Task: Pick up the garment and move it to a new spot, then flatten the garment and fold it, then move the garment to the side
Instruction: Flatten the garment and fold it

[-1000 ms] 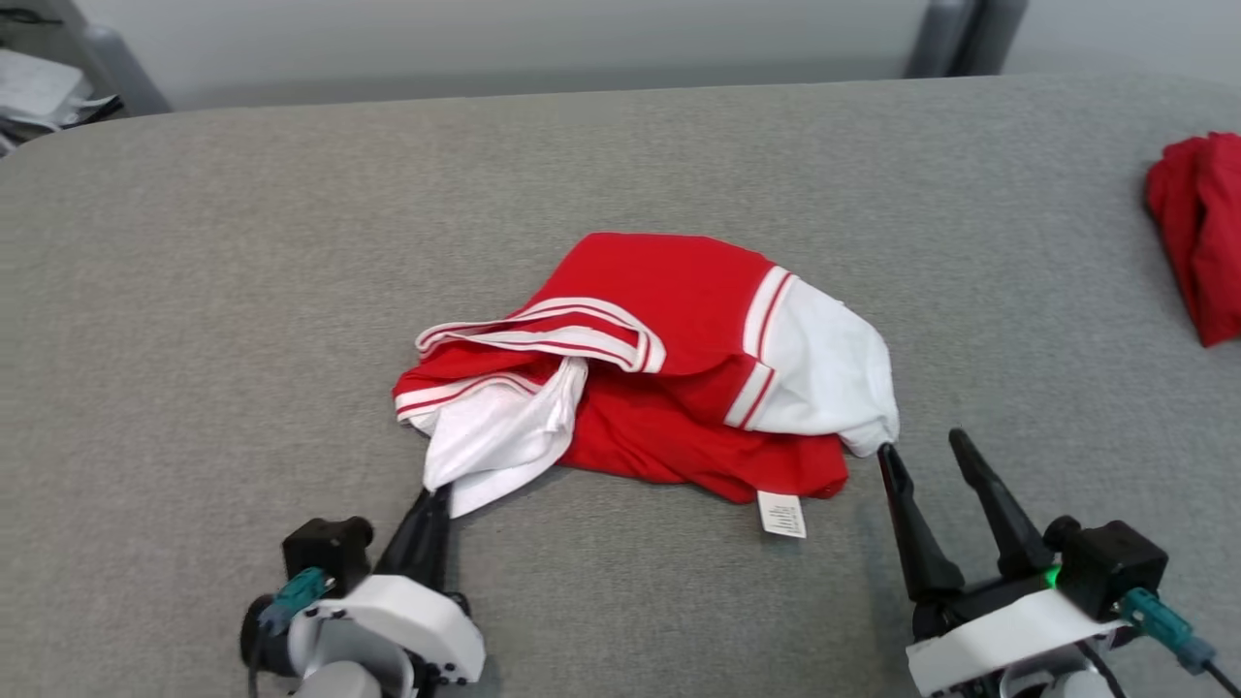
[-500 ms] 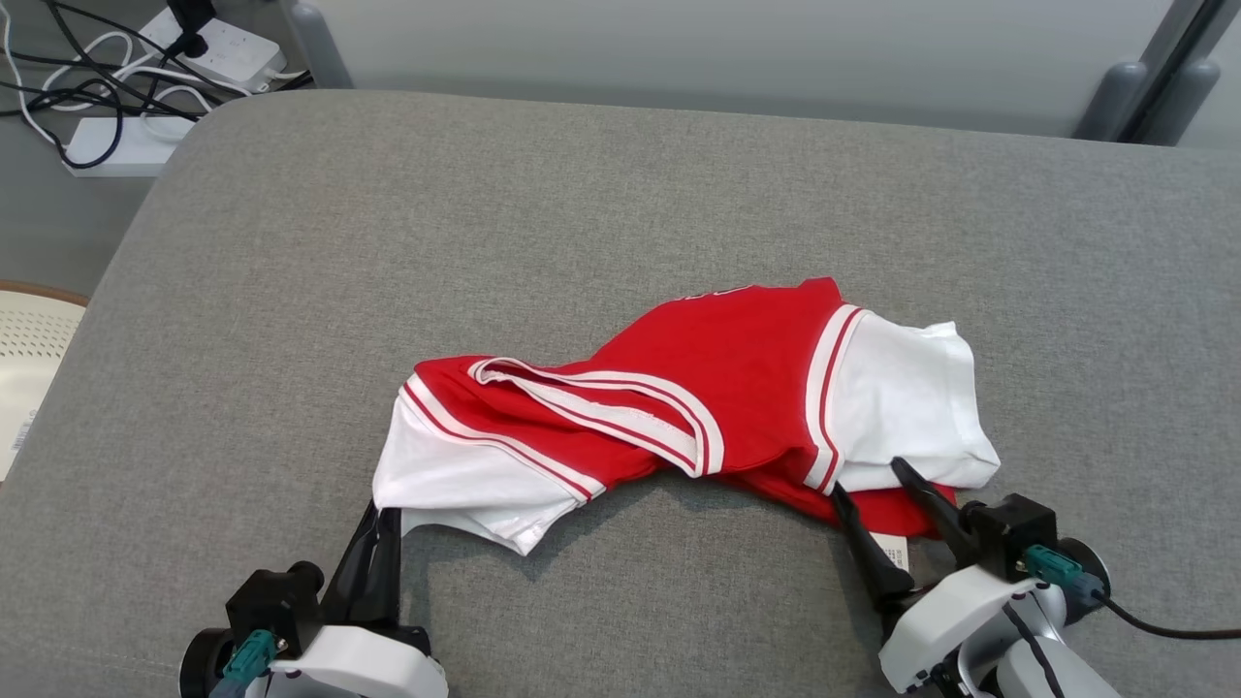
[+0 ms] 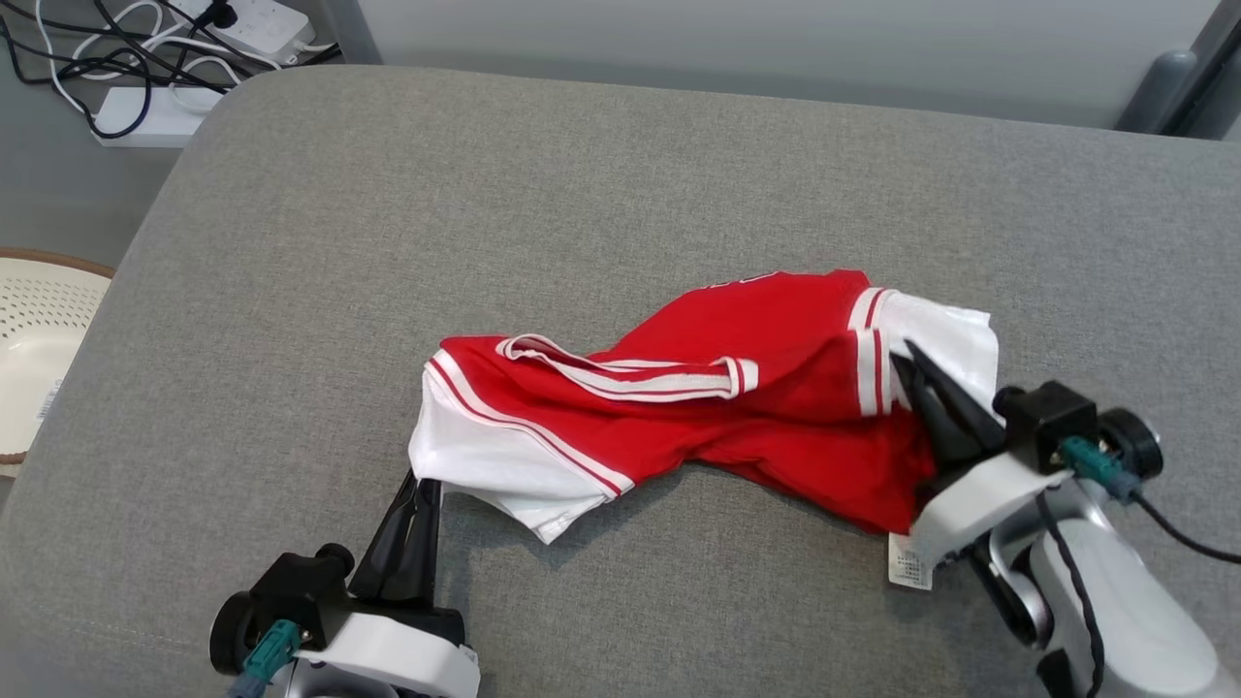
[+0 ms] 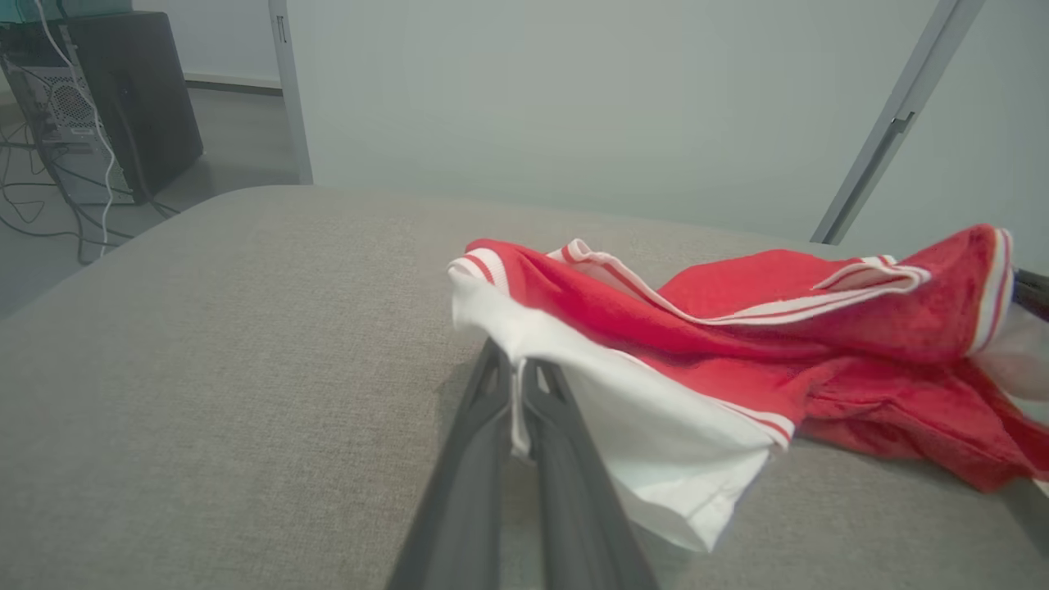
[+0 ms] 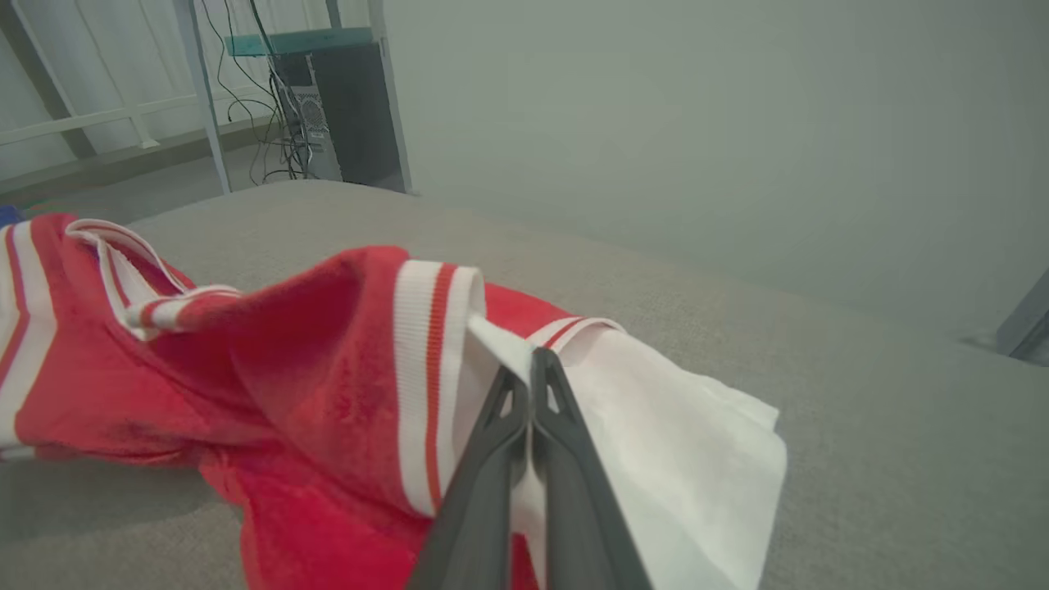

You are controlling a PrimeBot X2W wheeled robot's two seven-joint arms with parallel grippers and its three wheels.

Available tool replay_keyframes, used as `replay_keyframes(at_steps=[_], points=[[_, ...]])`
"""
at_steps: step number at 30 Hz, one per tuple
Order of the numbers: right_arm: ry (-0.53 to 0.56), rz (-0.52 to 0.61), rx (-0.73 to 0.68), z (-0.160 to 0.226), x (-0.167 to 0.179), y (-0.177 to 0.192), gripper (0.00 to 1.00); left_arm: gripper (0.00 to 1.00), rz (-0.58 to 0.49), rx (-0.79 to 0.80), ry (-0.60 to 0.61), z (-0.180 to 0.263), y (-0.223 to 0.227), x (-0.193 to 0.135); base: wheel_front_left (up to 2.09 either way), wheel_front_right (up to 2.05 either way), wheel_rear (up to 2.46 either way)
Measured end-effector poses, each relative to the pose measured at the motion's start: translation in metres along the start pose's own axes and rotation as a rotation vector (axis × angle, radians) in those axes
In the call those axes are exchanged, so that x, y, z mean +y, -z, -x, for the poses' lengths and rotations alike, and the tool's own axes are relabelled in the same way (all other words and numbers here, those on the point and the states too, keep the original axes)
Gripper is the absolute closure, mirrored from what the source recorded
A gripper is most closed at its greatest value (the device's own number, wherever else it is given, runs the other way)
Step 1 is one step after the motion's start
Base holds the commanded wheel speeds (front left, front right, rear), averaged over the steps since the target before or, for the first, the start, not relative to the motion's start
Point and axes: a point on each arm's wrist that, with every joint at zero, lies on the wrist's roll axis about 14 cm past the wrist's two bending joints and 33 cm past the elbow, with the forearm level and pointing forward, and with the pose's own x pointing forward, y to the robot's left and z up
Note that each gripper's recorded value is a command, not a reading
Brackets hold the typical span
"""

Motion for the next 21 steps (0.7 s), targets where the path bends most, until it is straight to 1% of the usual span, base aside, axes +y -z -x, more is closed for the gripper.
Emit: replay_keyframes(at_steps=[3,5,8,10,11,12,13,17,19,21], points=[[0.009,0.056,-0.104,-0.018,-0.009,-0.040,1.00,1.00,-0.002,-0.020,0.012,0.000,-0.006,-0.003,0.00,0.00,0.00],[-0.002,0.101,-0.198,-0.037,-0.008,-0.078,1.00,1.00,-0.002,-0.030,0.021,0.000,-0.009,-0.004,0.00,0.00,0.00],[-0.053,0.133,-0.373,-0.067,0.012,-0.150,1.00,1.00,-0.001,-0.039,0.025,-0.002,-0.012,-0.006,0.00,0.00,0.00],[-0.095,0.145,-0.458,-0.081,0.030,-0.187,1.00,1.00,0.001,-0.049,0.036,-0.006,-0.015,-0.009,0.00,0.00,0.00],[-0.103,0.145,-0.471,-0.086,0.033,-0.194,0.95,1.00,0.002,-0.055,0.038,-0.008,-0.017,-0.010,0.00,0.00,0.00],[-0.100,0.145,-0.457,-0.092,0.032,-0.192,0.11,1.00,0.002,-0.062,0.042,-0.009,-0.019,-0.011,0.00,0.00,0.00],[-0.088,0.141,-0.433,-0.096,0.028,-0.185,0.00,1.00,0.002,-0.067,0.045,-0.010,-0.021,-0.011,0.00,0.00,0.00],[-0.071,0.132,-0.374,-0.098,0.021,-0.165,0.00,1.00,0.003,-0.066,0.043,-0.010,-0.021,-0.011,0.00,0.00,0.00],[-0.060,0.096,-0.324,-0.095,0.017,-0.144,0.00,1.00,0.006,-0.064,0.050,-0.012,-0.020,-0.013,0.00,0.00,0.00],[-0.023,0.043,-0.257,-0.087,0.006,-0.115,0.00,1.00,0.008,-0.060,0.057,-0.015,-0.018,-0.016,0.00,0.00,0.00]])
